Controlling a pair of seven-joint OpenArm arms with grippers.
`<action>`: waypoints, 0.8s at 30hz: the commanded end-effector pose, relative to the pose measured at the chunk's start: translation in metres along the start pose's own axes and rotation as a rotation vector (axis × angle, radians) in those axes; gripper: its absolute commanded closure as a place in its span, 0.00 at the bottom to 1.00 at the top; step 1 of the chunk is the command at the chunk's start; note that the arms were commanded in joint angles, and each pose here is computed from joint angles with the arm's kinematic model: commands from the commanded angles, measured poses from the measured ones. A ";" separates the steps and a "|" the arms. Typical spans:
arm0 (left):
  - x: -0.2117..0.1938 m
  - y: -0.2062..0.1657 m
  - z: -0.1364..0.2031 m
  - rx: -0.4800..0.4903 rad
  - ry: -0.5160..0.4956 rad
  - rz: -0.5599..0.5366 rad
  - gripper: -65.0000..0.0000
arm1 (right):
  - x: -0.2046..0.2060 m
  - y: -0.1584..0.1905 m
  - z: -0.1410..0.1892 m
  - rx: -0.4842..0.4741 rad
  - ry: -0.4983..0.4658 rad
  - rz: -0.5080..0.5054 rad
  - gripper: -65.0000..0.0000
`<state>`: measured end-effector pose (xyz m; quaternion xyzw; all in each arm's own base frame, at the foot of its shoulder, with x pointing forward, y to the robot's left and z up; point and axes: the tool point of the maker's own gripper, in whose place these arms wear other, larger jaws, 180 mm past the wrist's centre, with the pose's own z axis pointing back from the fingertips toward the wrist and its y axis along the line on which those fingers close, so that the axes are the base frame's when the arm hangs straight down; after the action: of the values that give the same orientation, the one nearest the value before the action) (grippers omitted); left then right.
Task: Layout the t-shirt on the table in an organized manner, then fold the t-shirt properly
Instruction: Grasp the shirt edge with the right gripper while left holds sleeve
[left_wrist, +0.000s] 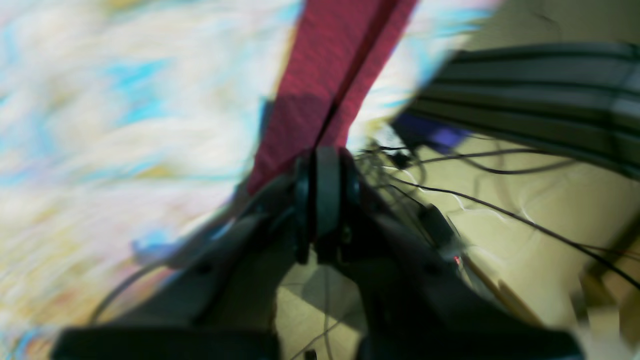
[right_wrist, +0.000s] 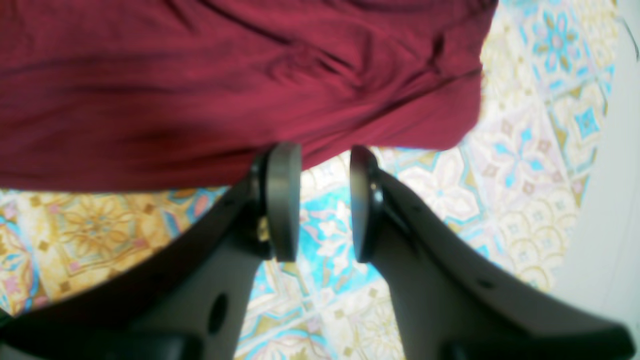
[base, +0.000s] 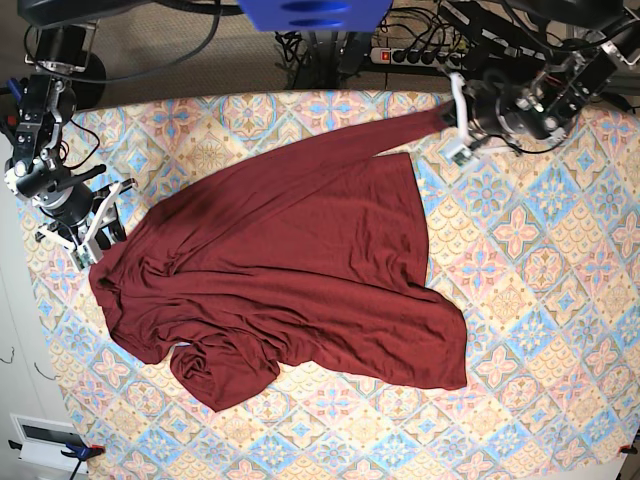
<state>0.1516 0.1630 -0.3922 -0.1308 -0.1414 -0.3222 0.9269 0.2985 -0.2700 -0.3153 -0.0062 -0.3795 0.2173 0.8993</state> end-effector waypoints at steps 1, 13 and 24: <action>0.008 0.013 0.011 0.038 -0.037 0.004 1.00 | 0.015 -0.008 0.006 -0.017 -0.045 0.014 0.75; 0.014 0.058 0.037 0.171 -0.092 0.072 1.00 | -0.005 0.008 -0.021 0.008 0.071 0.103 0.75; 0.004 0.058 0.036 0.185 -0.064 0.064 1.00 | 0.011 -0.018 -0.065 -0.080 0.128 0.074 0.54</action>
<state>0.1804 0.2143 -0.3730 -0.0652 -0.1868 -0.2683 0.9428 0.3467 -0.2621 -0.3677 -0.0532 -0.3115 0.2355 0.9191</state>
